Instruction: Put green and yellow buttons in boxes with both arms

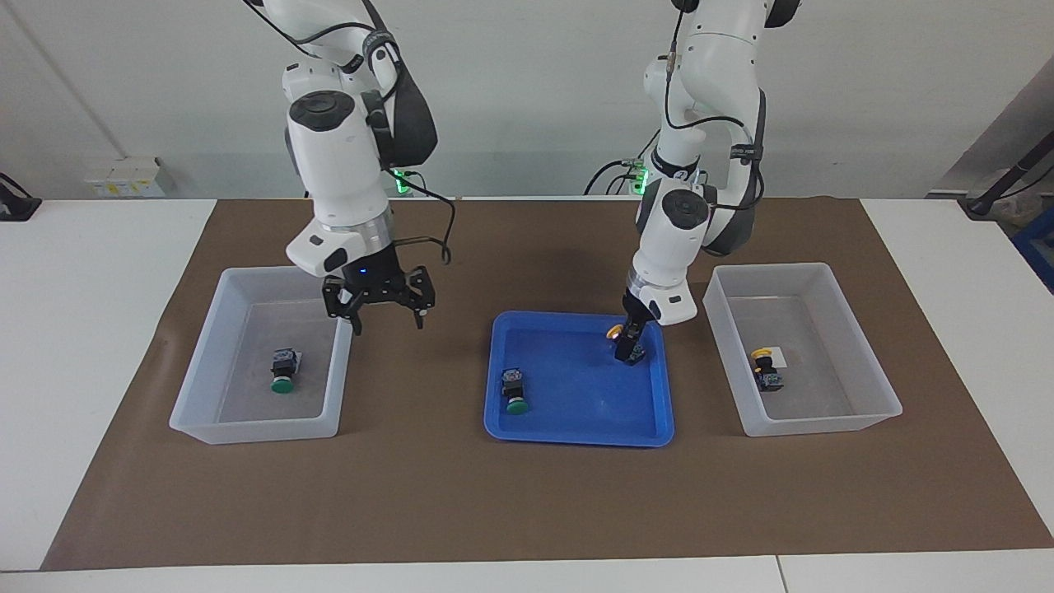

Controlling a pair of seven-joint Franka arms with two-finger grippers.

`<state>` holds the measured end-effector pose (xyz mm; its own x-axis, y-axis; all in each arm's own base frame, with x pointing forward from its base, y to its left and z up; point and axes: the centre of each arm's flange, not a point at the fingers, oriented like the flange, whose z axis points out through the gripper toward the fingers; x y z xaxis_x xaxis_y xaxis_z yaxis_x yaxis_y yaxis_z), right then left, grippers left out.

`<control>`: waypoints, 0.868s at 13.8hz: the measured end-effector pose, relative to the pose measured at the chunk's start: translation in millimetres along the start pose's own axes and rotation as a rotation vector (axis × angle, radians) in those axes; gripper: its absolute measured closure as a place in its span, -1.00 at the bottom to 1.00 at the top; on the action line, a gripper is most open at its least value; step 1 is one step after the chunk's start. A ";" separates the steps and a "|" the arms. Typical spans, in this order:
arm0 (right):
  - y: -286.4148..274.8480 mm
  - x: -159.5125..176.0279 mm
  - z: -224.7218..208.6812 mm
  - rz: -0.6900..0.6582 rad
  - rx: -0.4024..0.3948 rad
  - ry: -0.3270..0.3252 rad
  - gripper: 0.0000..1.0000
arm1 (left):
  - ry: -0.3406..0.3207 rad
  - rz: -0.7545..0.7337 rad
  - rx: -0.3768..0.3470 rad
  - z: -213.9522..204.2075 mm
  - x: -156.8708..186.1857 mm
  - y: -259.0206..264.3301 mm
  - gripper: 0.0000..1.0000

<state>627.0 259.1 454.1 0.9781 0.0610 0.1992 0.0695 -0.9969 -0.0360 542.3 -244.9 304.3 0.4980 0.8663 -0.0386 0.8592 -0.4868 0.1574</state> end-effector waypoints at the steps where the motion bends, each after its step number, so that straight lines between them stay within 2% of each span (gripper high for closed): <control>1: -10.4 -1.2 13.9 0.004 -0.008 -0.014 -1.00 | 0.000 0.000 0.004 3.7 -0.3 -0.5 -0.63; 4: -29.3 0.4 44.3 0.007 -0.008 -0.027 -0.99 | 0.000 0.001 0.004 9.4 -0.4 -0.7 -0.53; 5: -38.2 0.8 53.4 0.008 -0.008 -0.023 -0.94 | 0.000 0.001 0.003 8.8 -0.5 -0.5 -0.44; 6: -47.1 0.7 63.6 0.003 -0.016 -0.015 -0.89 | 0.000 0.001 0.003 8.7 -0.5 -0.4 -0.44; 7: -57.2 -0.2 75.7 -0.001 -0.021 -0.002 -0.65 | 0.000 0.001 0.002 8.3 -0.5 -0.3 -0.35; 8: -68.6 -1.9 89.1 -0.006 -0.021 0.015 -0.56 | 0.000 0.001 0.002 8.3 -0.5 -0.4 -0.35; 10: -80.7 -4.7 107.7 -0.013 -0.017 0.026 -0.55 | 0.000 0.001 0.000 7.4 -0.5 0.2 0.00; 11: -82.8 -5.6 113.1 -0.014 -0.017 0.023 -0.54 | 0.000 0.001 0.001 7.4 -0.5 0.1 0.00; 12: -85.2 -6.6 116.8 -0.007 -0.017 0.023 -0.54 | 0.000 0.001 0.001 7.3 -0.5 0.1 0.13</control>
<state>637.5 349.3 341.5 0.9728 0.0672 0.2218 0.0730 -0.9972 -0.0179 543.0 -246.2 297.2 0.4986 0.8660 -0.0385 0.8589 -0.4876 0.1564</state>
